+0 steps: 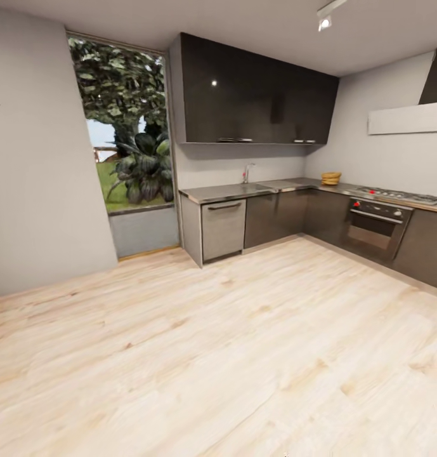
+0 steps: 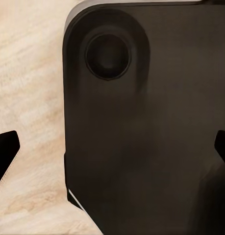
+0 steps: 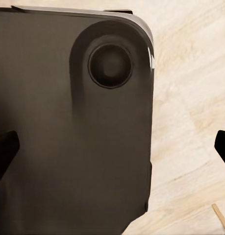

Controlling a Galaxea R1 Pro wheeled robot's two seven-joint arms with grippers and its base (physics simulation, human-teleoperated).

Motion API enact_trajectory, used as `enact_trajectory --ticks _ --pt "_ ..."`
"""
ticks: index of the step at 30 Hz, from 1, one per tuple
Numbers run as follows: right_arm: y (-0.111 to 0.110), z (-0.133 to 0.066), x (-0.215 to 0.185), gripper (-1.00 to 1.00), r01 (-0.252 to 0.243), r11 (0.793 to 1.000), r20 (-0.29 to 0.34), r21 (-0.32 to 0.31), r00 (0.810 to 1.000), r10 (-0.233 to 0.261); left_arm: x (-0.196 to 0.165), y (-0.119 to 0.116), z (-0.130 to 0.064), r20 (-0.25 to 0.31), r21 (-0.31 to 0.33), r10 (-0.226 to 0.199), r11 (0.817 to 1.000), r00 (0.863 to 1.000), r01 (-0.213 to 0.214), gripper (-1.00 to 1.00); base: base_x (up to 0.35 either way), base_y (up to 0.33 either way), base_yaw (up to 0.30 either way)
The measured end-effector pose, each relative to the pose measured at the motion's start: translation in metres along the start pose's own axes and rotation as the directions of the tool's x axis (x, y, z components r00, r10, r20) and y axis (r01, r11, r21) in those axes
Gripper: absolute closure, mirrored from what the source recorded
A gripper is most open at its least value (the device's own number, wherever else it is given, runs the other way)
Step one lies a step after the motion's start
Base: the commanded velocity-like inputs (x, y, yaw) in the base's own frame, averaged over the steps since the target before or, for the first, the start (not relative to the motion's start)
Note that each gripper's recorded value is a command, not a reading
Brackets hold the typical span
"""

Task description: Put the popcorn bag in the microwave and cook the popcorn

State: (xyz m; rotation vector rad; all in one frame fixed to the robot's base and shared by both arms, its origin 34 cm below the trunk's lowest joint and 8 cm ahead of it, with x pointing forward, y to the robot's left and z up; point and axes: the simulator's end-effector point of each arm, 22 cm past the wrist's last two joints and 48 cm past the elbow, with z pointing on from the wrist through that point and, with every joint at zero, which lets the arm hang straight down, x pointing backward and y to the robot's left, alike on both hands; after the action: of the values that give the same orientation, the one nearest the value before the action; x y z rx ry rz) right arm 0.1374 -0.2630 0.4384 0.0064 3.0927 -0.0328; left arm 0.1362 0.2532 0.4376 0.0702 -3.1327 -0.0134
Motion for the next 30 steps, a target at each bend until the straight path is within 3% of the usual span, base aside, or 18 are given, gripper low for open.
enact_trajectory --ticks 30 --pt "0.0002 0.0 0.0 -1.0 -0.002 1.0 0.0 0.0 1.0 0.002 0.0 -0.0001 0.0 0.0 0.0 0.0 1.0 1.0 0.0 -1.0 0.0 0.0 -0.249"
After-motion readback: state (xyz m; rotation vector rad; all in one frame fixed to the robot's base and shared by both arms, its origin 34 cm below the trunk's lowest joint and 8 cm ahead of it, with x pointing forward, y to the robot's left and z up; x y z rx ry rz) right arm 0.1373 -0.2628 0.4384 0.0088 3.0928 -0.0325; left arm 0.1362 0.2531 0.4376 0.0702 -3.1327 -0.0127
